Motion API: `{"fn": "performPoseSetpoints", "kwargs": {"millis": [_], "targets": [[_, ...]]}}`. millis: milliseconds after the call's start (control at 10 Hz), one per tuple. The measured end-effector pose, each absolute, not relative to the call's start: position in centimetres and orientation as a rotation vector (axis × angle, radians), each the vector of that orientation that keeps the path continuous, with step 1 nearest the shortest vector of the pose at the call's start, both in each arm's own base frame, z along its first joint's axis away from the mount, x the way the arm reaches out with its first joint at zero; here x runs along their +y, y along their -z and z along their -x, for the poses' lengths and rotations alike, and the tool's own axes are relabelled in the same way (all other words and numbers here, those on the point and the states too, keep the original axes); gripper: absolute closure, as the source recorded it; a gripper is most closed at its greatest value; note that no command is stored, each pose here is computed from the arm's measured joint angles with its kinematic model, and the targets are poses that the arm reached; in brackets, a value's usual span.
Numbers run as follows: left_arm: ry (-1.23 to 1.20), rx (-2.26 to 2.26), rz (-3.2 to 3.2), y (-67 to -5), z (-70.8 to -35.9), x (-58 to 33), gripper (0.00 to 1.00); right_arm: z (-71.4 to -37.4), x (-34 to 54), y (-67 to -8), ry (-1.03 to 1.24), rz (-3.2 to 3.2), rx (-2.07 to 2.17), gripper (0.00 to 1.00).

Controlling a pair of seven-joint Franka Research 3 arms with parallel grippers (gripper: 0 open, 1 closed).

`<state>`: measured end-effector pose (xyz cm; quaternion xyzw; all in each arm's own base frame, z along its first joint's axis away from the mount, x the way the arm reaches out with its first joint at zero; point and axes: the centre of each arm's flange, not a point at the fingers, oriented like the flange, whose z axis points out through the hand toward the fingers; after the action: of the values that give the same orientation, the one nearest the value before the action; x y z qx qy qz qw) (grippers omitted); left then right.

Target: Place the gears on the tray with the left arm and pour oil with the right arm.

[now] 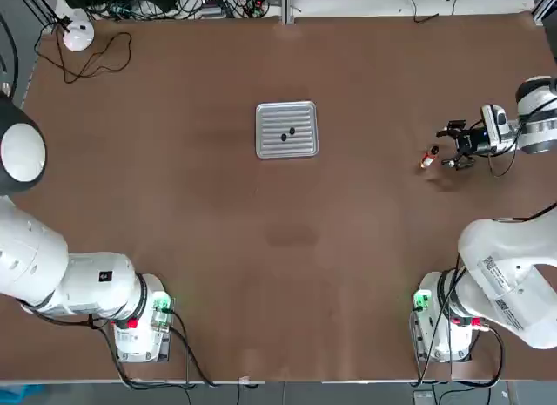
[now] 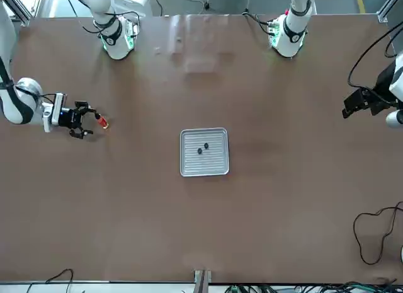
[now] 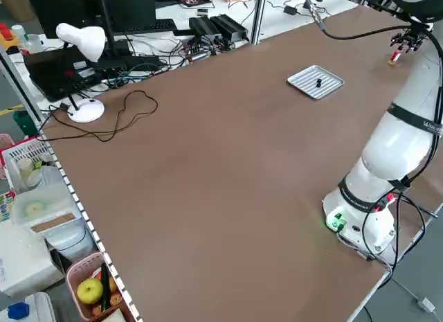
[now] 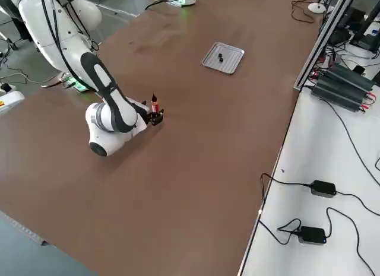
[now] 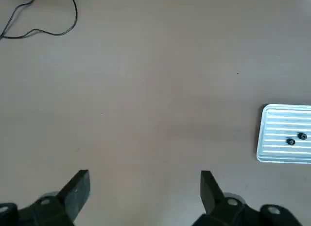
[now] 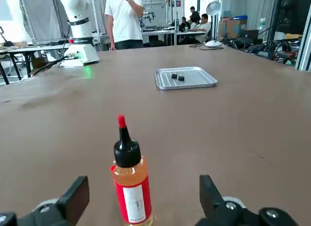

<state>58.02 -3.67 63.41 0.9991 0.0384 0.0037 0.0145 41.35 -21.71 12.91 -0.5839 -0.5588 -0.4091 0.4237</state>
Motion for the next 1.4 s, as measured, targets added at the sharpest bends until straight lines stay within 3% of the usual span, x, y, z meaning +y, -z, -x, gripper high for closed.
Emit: {"fn": "performPoseSetpoints", "kwargs": {"millis": [600,1400], "targets": [[-0.014,0.123,-3.110,-63.5,-58.0,-3.6,0.00,-43.1,-22.4,-20.9,0.841,1.592,-1.335,0.00],[-0.015,0.127,-3.110,-63.5,-58.0,-3.4,0.00,-52.6,-15.8,-29.4,0.598,1.713,-1.324,0.00]]}}
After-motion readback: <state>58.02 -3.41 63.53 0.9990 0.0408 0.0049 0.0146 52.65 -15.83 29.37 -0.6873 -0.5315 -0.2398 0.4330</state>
